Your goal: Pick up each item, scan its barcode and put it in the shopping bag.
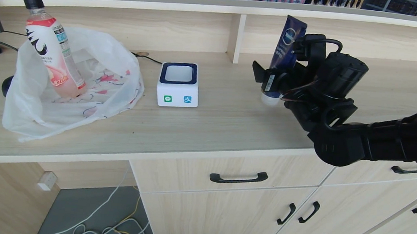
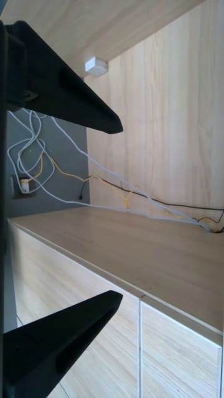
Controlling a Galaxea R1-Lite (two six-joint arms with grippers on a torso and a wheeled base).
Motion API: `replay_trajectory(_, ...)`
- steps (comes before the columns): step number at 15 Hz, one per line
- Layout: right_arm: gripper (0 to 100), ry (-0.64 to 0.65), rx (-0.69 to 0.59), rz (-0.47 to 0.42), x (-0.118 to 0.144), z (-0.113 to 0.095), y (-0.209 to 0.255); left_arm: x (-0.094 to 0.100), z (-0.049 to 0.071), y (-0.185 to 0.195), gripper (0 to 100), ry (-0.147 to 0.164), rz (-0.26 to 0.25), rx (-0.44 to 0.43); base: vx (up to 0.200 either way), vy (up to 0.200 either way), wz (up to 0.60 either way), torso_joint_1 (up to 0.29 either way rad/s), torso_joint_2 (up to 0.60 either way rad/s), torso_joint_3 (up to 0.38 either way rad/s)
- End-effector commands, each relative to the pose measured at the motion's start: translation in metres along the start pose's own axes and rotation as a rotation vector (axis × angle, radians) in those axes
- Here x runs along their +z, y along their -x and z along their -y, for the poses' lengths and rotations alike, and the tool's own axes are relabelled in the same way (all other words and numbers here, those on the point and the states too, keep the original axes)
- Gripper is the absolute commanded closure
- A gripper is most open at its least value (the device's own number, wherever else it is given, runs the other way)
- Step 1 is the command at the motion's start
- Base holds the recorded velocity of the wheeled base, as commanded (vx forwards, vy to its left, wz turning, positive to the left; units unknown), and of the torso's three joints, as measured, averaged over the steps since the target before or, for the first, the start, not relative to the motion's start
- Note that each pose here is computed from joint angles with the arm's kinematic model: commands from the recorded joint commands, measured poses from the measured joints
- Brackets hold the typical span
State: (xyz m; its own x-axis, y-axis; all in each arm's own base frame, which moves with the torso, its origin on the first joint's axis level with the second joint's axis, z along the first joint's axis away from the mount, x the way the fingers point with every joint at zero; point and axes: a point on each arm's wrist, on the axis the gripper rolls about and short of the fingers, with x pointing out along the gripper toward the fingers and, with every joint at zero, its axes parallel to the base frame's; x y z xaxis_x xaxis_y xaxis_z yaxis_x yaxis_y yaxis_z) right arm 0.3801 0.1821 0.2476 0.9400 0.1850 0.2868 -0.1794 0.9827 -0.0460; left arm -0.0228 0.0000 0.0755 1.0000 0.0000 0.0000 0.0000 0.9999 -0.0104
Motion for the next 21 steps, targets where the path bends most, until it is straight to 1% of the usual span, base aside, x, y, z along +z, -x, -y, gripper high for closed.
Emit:
replay_trajectory(1, 0, 0.000, 0.002, -0.003, -0.0009, -0.0007, 0.0004, 0.0000, 0.0000, 0.0000, 0, 0.000, 0.000, 0.002, 0.000, 0.000, 0.00, 0.000, 0.00, 0.000)
replay_trajectory(5, 0, 0.003, 0.003, -0.015, -0.0070, -0.0019, -0.0012, 0.0000, 0.0000, 0.0000, 0, 0.000, 0.000, 0.000, 0.000, 0.000, 0.00, 0.000, 0.00, 0.000)
replay_trajectory(10, 0, 0.003, 0.005, -0.016, -0.0086, -0.0030, -0.0021, 0.0000, 0.0000, 0.0000, 0, 0.000, 0.000, 0.000, 0.000, 0.000, 0.00, 0.000, 0.00, 0.000)
replay_trajectory(11, 100, 0.005, 0.003, -0.016, -0.0086, -0.0030, -0.0021, 0.0000, 0.0000, 0.0000, 0, 0.000, 0.000, 0.000, 0.000, 0.000, 0.00, 0.000, 0.00, 0.000)
replay_trajectory(21, 100, -0.008, 0.023, 0.002, 0.0011, -0.0101, 0.0021, 0.0000, 0.0000, 0.0000, 0, 0.000, 0.000, 0.000, 0.000, 0.000, 0.00, 0.000, 0.00, 0.000)
